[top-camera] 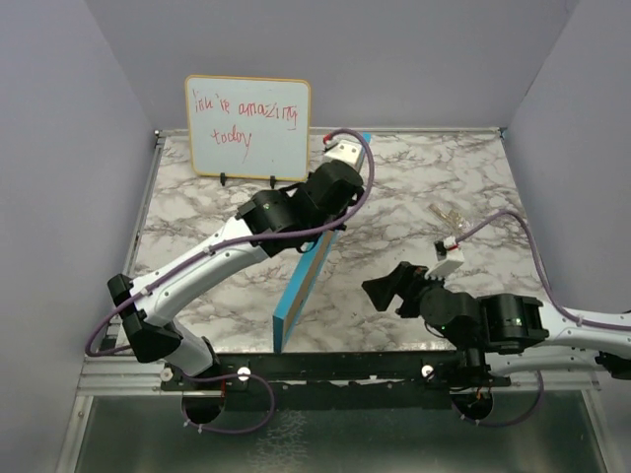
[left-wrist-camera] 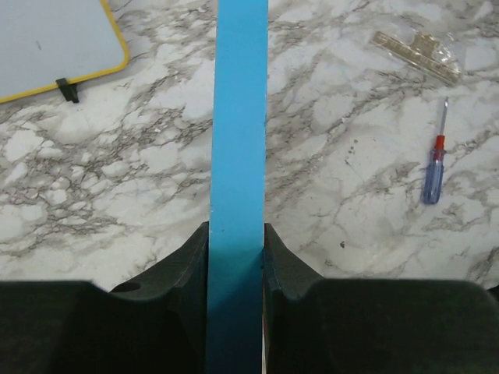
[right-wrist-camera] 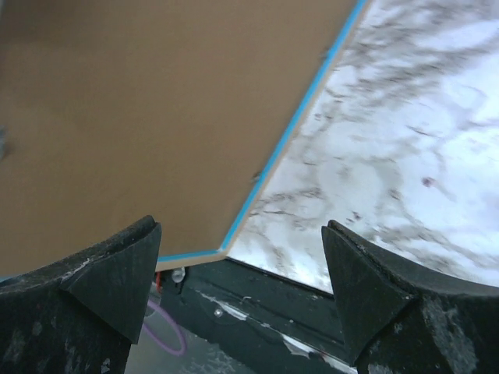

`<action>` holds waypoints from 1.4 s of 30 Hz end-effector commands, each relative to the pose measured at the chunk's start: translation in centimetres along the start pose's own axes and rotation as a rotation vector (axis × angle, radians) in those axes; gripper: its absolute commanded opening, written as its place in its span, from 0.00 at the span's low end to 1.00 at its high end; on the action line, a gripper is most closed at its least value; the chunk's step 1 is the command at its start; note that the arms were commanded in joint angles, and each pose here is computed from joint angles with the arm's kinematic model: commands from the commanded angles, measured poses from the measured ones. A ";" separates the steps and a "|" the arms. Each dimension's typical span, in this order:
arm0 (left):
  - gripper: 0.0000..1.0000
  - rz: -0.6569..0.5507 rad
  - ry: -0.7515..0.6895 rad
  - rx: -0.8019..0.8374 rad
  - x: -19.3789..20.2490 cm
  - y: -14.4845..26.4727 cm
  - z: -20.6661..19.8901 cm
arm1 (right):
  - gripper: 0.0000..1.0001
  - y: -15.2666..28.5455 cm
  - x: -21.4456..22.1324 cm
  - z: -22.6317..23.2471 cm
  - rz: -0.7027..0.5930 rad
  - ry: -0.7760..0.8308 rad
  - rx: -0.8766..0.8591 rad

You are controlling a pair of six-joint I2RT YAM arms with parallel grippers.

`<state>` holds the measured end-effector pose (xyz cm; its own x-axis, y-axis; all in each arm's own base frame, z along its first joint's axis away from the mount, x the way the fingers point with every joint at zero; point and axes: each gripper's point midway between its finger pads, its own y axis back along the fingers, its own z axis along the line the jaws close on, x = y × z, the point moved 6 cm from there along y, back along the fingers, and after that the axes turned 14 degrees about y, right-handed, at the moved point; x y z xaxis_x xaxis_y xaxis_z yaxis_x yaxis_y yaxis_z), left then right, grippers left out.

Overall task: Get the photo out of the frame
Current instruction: Turn over the photo frame at the center of the board.

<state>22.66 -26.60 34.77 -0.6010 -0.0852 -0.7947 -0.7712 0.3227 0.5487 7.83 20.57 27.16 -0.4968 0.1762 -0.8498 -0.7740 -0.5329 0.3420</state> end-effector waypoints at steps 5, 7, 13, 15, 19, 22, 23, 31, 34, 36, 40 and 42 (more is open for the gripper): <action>0.00 -0.018 -0.072 -0.049 5.1 -1.2 -5.2 | 0.88 2.9 1.7 -9.0 0.026 -0.140 0.396; 0.00 -0.013 -0.089 -0.067 6.1 -1.8 -5.5 | 0.88 3.2 1.9 -9.8 0.036 -0.146 0.435; 0.00 0.021 -0.125 -0.093 8.7 -2.9 -5.6 | 0.89 3.2 2.8 -10.5 0.039 -0.168 0.444; 0.00 0.025 -0.134 -0.113 9.7 -3.3 -5.4 | 0.89 3.2 3.1 -10.8 0.036 -0.191 0.439; 0.00 0.047 -0.145 -0.119 11.9 -4.6 -5.6 | 0.89 3.1 3.2 -10.6 0.032 -0.212 0.399; 0.00 0.073 -0.168 -0.139 13.6 -5.8 -5.6 | 0.89 3.1 2.7 -10.1 0.027 -0.202 0.376; 0.00 0.084 -0.180 -0.146 14.2 -6.3 -5.5 | 0.89 3.2 2.7 -10.2 0.027 -0.195 0.385; 0.00 0.115 -0.239 -0.201 18.4 -9.7 -4.4 | 0.90 3.2 2.3 -10.3 0.012 -0.209 0.412; 0.00 0.144 -0.264 -0.216 20.3 -11.1 -4.2 | 0.90 3.1 2.5 -10.5 0.006 -0.224 0.421; 0.00 0.164 -0.274 -0.225 21.3 -12.0 -4.1 | 0.89 3.1 2.7 -10.7 0.005 -0.231 0.426; 0.00 0.185 -0.275 -0.229 22.7 -12.9 -3.9 | 0.90 3.3 3.2 -11.5 0.003 -0.259 0.445; 0.00 0.207 -0.270 -0.217 23.2 -13.0 -4.0 | 0.89 3.3 3.5 -11.7 0.001 -0.269 0.443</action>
<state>18.54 -35.29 10.95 -0.6589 0.2760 -0.6998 -0.7181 0.0461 0.6944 7.74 10.72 21.16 -0.5816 0.3694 -0.7248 -0.8102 -0.1837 0.5566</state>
